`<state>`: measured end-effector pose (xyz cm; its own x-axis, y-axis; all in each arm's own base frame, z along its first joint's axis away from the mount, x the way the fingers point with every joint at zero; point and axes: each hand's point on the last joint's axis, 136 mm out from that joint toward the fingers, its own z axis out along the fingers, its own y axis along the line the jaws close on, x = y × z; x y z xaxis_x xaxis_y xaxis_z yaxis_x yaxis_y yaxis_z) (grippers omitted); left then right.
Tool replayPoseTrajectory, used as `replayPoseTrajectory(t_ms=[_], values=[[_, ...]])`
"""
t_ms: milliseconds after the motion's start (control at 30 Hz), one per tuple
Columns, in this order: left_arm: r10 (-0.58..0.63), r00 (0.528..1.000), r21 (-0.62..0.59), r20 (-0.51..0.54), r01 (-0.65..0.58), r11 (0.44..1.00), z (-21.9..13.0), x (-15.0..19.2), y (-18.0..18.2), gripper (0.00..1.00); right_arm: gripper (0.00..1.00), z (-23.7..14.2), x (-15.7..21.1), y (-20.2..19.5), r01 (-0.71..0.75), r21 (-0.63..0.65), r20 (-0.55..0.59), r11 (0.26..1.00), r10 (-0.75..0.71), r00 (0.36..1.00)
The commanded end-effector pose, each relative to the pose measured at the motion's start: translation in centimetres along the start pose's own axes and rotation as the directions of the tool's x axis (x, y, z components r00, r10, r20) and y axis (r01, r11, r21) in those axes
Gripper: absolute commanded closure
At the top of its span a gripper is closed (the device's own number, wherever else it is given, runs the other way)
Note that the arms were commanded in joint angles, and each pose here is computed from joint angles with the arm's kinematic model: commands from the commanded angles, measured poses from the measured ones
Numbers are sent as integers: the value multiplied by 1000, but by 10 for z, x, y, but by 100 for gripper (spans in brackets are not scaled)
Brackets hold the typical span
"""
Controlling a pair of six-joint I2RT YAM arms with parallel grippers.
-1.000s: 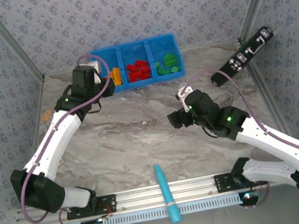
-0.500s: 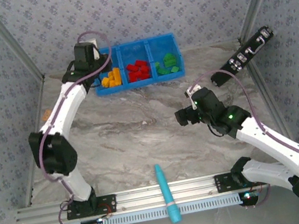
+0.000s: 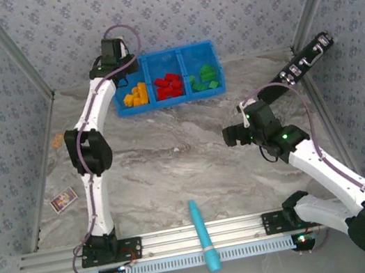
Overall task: Sort the legos into containers by color
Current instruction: Place the lego in the container, then reset both arms
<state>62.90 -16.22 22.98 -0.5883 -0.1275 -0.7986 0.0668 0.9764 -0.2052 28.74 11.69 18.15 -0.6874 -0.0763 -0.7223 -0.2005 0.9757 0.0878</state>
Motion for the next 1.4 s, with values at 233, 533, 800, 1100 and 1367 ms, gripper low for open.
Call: replayPoseTrajectory(t_ms=[233,533,800,1100,1367], values=[[-22,992,-75,-123,13,997,52,50,31,68,1,34,3,-3,-71,-33,-47,997,70,996],[-53,985,-115,-161,35,993,76,71,54,64,1,46,6,-7,-80,-29,-76,996,78,994],[-68,984,-122,-166,47,991,86,76,62,53,1,57,3,-6,-76,-35,-101,996,72,992],[-30,992,-73,-126,21,997,61,46,49,47,1,58,-2,1,-57,-51,-95,997,52,994],[139,990,-44,7,-138,989,-31,-33,29,42,1,44,-20,4,16,-45,-21,999,-17,1000]])
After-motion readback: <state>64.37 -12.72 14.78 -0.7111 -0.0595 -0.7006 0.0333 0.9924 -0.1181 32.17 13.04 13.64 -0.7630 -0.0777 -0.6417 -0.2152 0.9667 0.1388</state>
